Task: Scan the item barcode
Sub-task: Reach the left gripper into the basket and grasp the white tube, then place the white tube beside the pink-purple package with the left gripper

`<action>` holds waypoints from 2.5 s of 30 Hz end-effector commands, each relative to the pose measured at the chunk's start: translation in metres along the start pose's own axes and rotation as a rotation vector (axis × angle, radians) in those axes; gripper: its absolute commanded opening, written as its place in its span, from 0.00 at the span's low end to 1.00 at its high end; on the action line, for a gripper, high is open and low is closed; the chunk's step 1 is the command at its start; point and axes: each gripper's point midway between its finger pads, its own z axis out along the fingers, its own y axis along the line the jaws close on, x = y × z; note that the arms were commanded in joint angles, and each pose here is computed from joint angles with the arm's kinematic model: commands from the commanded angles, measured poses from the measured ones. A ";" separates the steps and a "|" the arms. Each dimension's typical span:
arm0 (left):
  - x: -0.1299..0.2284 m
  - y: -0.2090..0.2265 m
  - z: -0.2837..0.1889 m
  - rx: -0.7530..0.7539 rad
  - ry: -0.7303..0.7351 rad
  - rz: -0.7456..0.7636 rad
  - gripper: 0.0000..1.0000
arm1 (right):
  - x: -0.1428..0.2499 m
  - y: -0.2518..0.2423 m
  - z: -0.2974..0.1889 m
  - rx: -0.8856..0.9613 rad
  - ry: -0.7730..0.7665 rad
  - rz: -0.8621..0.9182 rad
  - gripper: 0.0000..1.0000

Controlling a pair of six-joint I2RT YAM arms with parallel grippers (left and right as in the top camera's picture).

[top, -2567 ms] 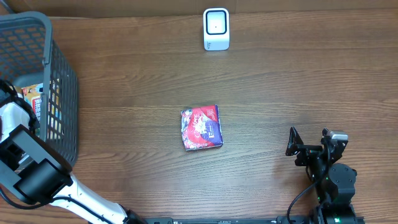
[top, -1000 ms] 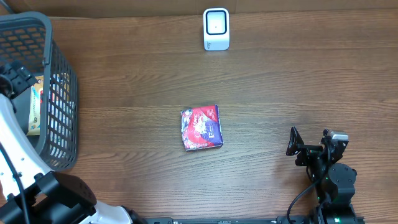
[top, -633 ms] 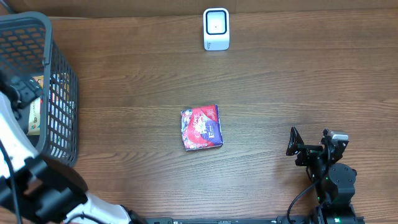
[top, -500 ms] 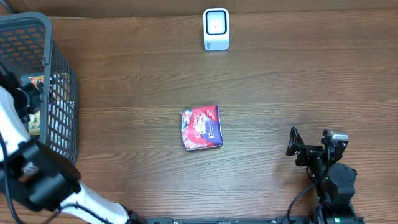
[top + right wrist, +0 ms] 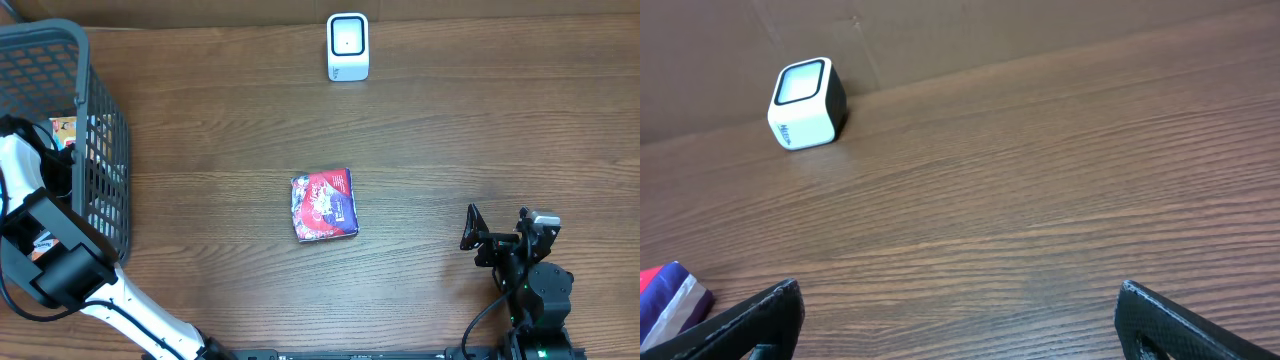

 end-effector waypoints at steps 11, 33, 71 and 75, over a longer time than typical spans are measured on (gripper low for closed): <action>0.000 -0.010 0.002 0.038 0.013 0.027 0.04 | 0.004 -0.002 0.001 0.009 0.005 0.001 1.00; -0.042 -0.065 -0.210 0.222 -0.414 0.048 0.04 | 0.004 -0.002 0.001 0.009 0.006 0.001 1.00; 0.084 -0.187 -0.369 0.472 -0.762 0.437 0.04 | 0.003 -0.001 0.001 0.004 0.002 0.001 1.00; 0.089 -0.221 -0.349 0.323 -0.722 0.506 0.04 | 0.003 -0.001 0.001 0.004 0.002 0.001 1.00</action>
